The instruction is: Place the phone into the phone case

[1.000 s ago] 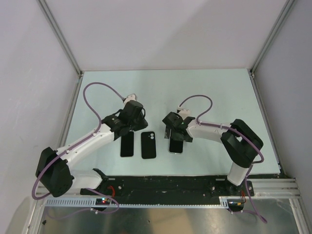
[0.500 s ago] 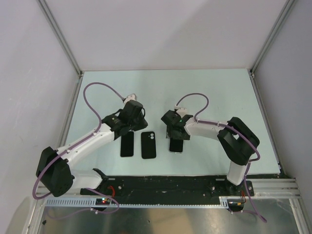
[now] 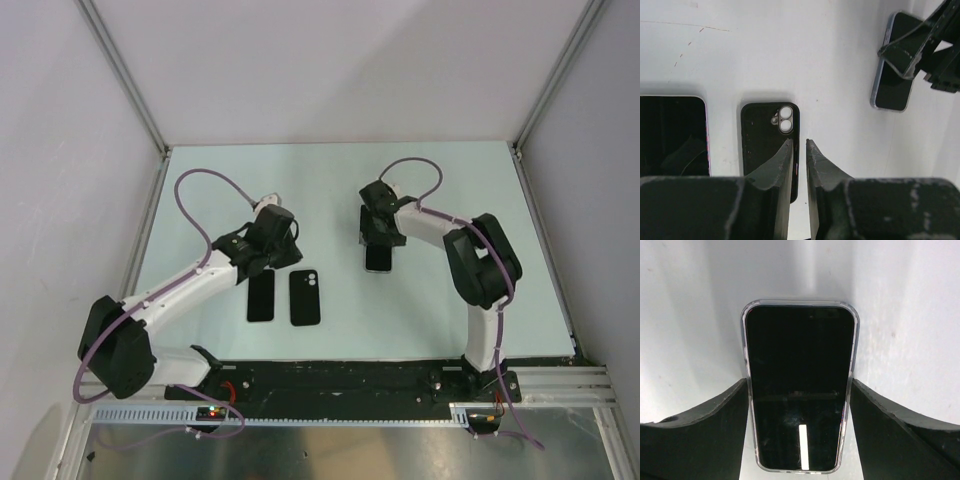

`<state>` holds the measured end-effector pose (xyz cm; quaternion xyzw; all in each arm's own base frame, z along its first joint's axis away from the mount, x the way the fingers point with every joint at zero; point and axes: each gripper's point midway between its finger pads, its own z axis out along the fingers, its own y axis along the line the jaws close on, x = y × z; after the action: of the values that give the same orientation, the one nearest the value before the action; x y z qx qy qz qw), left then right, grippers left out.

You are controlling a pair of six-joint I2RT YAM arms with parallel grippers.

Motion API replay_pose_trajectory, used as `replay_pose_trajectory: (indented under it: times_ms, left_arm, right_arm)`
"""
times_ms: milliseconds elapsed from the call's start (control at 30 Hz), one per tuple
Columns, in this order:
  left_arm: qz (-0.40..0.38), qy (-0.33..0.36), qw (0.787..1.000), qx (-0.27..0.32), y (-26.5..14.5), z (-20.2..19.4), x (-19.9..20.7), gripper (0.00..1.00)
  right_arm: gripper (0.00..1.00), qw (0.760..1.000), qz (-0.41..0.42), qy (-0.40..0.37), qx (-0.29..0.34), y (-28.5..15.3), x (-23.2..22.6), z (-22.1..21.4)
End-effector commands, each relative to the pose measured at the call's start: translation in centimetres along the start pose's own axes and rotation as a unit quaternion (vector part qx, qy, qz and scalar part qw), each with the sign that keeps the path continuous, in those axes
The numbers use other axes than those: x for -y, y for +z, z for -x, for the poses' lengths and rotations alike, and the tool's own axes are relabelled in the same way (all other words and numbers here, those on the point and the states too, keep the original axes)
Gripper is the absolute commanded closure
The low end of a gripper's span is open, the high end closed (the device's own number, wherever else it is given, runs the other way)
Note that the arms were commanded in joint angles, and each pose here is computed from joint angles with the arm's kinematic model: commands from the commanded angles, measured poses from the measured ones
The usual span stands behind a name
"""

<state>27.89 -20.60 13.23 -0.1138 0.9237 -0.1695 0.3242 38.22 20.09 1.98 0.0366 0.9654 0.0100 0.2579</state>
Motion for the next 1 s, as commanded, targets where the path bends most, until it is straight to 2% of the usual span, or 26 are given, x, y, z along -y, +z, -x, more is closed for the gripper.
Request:
replay_pose_trajectory:
  times_ms: [0, 233, 300, 367, 433, 733, 967]
  left_arm:
    - [0.001, 0.009, 1.000, -0.007, 0.4, -0.3, -0.4, 0.80]
    - [0.011, 0.009, 1.000, -0.007, 0.6, -0.7, -1.1, 0.79]
    - [0.018, 0.007, 1.000, -0.008, 0.7, -1.0, -1.6, 0.79]
    - [0.024, 0.006, 1.000, -0.010, 0.8, -1.3, -2.0, 0.79]
    - [0.032, 0.007, 0.999, -0.013, 1.0, -1.7, -2.6, 0.76]
    - [0.062, 0.023, 0.997, -0.046, 1.6, -5.2, -5.7, 0.54]
    - [0.078, 0.045, 0.993, -0.080, 2.7, -8.2, -6.3, 0.54]
  right_arm:
    - [0.38, 0.998, 0.006, -0.049, 0.027, 2.1, -0.8, 3.1]
    - [0.27, 0.998, 0.003, -0.063, 0.016, 3.5, -1.7, 4.6]
    - [0.19, 0.998, 0.004, -0.055, 0.013, 3.4, -1.6, 4.7]
    - [0.07, 0.999, 0.008, -0.047, 0.013, 3.2, -1.4, 4.9]
    - [0.02, 0.999, 0.015, -0.043, 0.019, 2.4, -1.4, 5.5]
    - [0.01, 0.994, 0.055, -0.016, 0.090, -4.0, -1.5, 11.3]
    - [0.01, 0.990, 0.084, 0.013, 0.110, -7.8, -1.7, 12.4]
